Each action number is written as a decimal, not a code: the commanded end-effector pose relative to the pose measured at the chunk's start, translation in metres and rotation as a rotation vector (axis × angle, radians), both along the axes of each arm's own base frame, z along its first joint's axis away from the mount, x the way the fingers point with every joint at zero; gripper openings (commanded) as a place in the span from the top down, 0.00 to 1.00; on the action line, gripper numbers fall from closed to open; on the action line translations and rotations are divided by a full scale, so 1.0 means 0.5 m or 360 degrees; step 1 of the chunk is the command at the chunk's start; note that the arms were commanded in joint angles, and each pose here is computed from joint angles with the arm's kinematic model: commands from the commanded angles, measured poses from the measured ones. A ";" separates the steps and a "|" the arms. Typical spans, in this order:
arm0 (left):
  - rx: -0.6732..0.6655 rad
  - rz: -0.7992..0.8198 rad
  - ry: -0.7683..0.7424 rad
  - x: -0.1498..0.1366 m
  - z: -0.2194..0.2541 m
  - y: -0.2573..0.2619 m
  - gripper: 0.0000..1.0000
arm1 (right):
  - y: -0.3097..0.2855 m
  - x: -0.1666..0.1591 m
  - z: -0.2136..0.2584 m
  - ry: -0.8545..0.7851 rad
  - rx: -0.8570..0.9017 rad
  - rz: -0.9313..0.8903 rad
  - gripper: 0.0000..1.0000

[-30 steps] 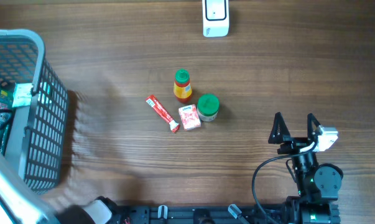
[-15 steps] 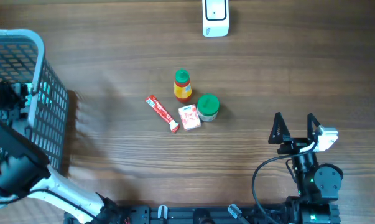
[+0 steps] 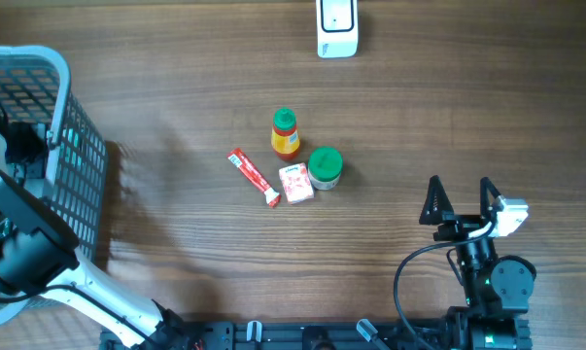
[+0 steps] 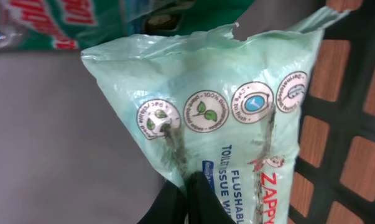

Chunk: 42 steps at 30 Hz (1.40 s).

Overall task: Scan the item barcode
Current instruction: 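Reach the left gripper into the basket and grasp the teal wipes pack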

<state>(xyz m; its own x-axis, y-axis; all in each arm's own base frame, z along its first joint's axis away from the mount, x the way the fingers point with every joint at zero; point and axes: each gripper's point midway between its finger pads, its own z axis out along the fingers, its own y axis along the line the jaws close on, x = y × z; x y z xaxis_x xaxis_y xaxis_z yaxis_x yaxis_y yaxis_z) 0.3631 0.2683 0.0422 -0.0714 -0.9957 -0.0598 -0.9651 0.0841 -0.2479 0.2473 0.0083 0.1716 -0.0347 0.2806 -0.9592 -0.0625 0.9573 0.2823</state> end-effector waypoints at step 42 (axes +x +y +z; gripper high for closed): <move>0.0544 0.0890 -0.0499 -0.254 0.523 -0.106 0.00 | -0.002 0.000 0.001 -0.0005 0.0010 -0.0012 0.00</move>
<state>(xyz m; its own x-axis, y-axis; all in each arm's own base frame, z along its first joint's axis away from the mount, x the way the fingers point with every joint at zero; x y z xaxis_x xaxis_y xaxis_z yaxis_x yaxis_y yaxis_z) 0.2507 0.1850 0.3403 0.2472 -0.8489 -0.4671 -0.8105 0.0830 -0.5798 0.2473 0.0083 0.1716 -0.0347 0.2806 -0.9592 -0.0625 0.9573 0.2823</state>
